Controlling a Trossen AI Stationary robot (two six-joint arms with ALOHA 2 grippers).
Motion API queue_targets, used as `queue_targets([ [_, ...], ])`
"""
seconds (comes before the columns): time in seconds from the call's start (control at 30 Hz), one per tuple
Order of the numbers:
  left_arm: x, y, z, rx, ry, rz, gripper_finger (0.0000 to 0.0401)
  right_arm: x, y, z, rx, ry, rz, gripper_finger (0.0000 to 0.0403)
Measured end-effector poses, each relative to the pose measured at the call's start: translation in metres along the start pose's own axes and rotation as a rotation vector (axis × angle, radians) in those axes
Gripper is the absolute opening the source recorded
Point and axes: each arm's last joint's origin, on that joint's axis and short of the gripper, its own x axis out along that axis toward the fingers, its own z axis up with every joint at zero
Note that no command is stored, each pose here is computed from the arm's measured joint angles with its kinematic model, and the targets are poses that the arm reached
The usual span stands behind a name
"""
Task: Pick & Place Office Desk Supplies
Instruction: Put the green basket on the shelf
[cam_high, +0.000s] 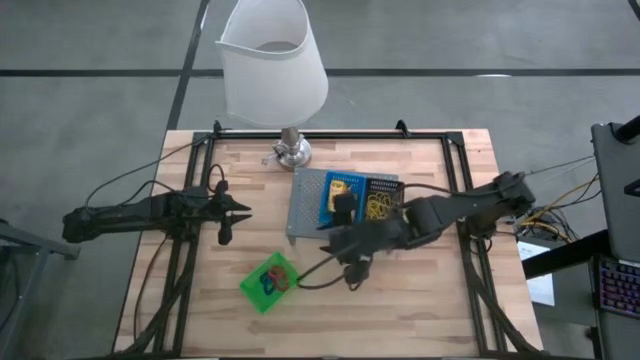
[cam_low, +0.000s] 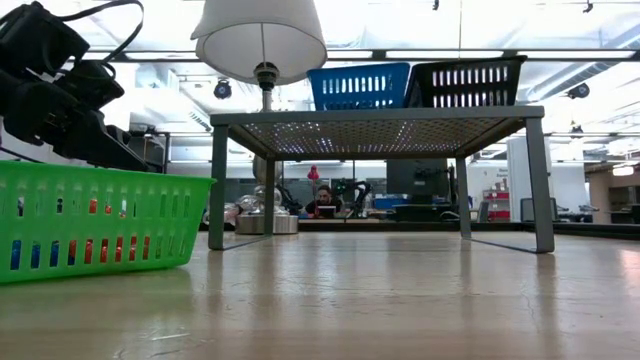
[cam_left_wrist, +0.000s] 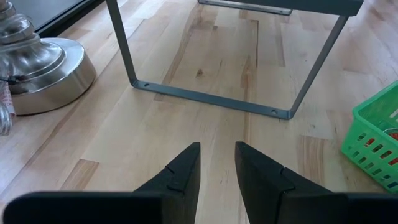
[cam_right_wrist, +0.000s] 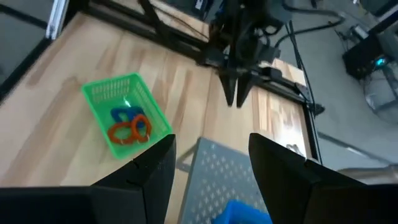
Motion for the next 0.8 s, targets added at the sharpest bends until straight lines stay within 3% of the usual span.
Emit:
queue_targets([
  [0.13, 0.0, 0.0, 0.0, 0.0, 0.001, 0.0, 0.0106, -0.017, -0.002, -0.029, 0.03, -0.011, -0.012, 0.0201],
  [0.33, 0.0, 0.0, 0.0, 0.0, 0.006, 0.0, 0.0106, -0.078, -0.01, -0.065, 0.099, -0.162, 0.001, 0.0201],
  [0.47, 0.001, 0.0, 0.0, 0.0, 0.007, 0.0, 0.0106, -0.105, -0.012, -0.097, 0.022, -0.311, -0.012, 0.0201],
  [0.63, 0.001, 0.0, 0.0, 0.0, 0.007, 0.0, 0.0106, -0.12, -0.023, -0.141, -0.006, -0.48, -0.017, 0.0201],
  [0.8, 0.001, 0.0, 0.0, 0.0, 0.007, 0.0, 0.0106, -0.128, -0.038, -0.185, -0.008, -0.516, 0.006, 0.0201],
])
